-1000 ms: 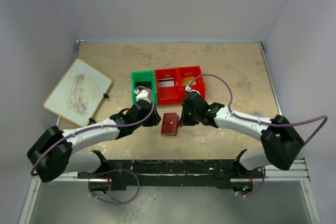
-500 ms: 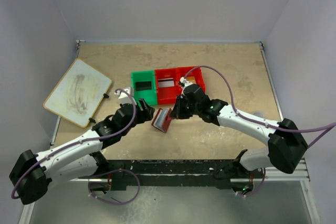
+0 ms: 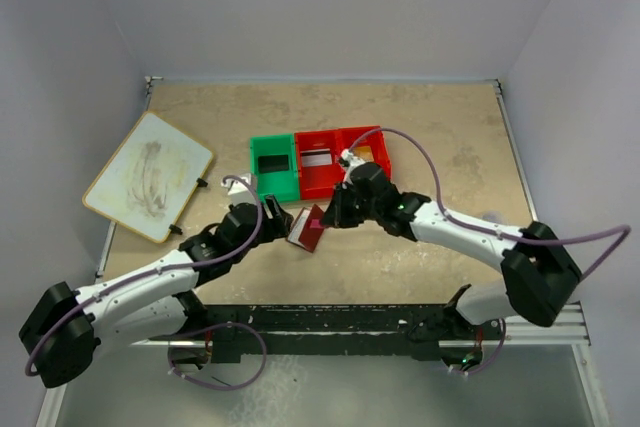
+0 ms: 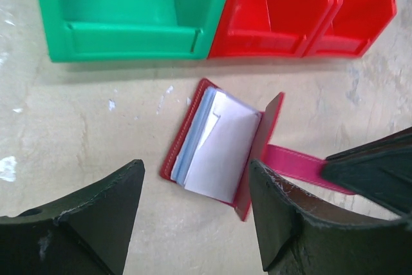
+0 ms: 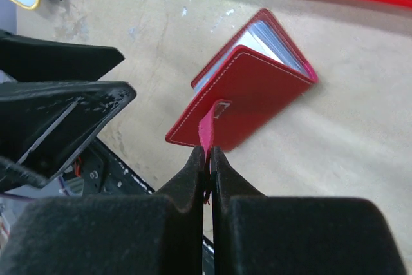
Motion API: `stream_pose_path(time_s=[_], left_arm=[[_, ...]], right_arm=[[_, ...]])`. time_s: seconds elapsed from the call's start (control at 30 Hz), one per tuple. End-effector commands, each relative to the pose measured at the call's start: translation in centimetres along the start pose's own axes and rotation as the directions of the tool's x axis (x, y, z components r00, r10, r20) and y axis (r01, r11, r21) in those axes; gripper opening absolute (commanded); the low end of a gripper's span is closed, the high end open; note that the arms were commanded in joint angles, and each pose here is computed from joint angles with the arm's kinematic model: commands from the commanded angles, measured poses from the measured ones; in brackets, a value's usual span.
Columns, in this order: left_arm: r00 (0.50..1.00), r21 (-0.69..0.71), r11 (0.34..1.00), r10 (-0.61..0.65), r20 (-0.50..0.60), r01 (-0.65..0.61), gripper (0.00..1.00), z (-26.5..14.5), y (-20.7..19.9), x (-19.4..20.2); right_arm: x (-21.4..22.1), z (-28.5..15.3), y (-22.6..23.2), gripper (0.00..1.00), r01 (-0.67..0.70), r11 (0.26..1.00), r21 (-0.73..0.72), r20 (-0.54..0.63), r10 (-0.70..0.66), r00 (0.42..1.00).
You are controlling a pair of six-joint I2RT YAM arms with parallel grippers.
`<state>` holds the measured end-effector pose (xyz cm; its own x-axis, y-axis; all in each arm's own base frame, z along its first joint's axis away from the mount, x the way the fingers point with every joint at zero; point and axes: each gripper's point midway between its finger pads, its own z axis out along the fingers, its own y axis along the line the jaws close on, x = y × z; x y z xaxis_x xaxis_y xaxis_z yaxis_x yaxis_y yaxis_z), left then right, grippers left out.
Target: Take the credit cards out of the card holder
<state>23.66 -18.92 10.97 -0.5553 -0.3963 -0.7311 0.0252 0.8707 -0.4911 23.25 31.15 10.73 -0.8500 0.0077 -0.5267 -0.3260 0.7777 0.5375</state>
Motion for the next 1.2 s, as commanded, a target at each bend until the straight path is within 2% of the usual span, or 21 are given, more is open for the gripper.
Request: stream_pose_path(time_s=[0.0, 0.17, 0.27, 0.4, 0.7, 0.87, 1.07, 1.17], left_arm=[[0.998, 0.139, 0.99, 0.005, -0.06, 0.003, 0.64, 0.5, -3.5, 0.5], [0.989, 0.167, 0.983, 0.092, -0.112, -0.072, 0.64, 1.3, -4.6, 1.3], [0.981, 0.196, 0.976, 0.128, -0.144, -0.098, 0.63, 1.7, -5.4, 1.8], [0.974, 0.243, 0.965, 0.146, -0.174, -0.101, 0.63, 2.1, -6.7, 2.4], [0.953, 0.211, 0.971, 0.167, -0.253, -0.114, 0.63, 3.1, -5.7, 4.7], [0.95, 0.235, 0.968, 0.155, -0.27, -0.091, 0.62, 3.3, -6.0, 5.4], [0.919, 0.375, 0.926, 0.186, -0.347, -0.046, 0.52, 3.5, -9.1, 7.2], [0.9, 0.373, 0.927, 0.194, -0.39, -0.038, 0.5, 4.3, -9.0, 8.5]], right_arm=[[-0.2, -2.1, -1.5, 0.01, -0.119, 0.988, -0.096, 0.063, 0.125, 0.99], [2.6, -2.0, -4.9, 0.0, -0.187, 0.977, -0.097, 0.022, 0.19, 0.981], [3.4, -1.5, -6.6, 0.0, -0.204, 0.979, -0.027, 0.004, 0.204, 0.979], [3.7, -1.0, -9.1, 0.0, -0.225, 0.97, 0.094, 0.015, 0.225, 0.974], [4.6, -0.4, -11.8, 0.0, -0.242, 0.941, 0.235, 0.008, 0.247, 0.969], [5.0, -0.3, -12.3, 0.0, -0.244, 0.935, 0.259, 0.0, 0.253, 0.967], [4.6, -0.3, -12.3, 0.0, -0.247, 0.933, 0.26, 0.011, 0.253, 0.967], [4.4, -0.5, -12.3, 0.0, -0.245, 0.931, 0.272, 0.015, 0.25, 0.968]])
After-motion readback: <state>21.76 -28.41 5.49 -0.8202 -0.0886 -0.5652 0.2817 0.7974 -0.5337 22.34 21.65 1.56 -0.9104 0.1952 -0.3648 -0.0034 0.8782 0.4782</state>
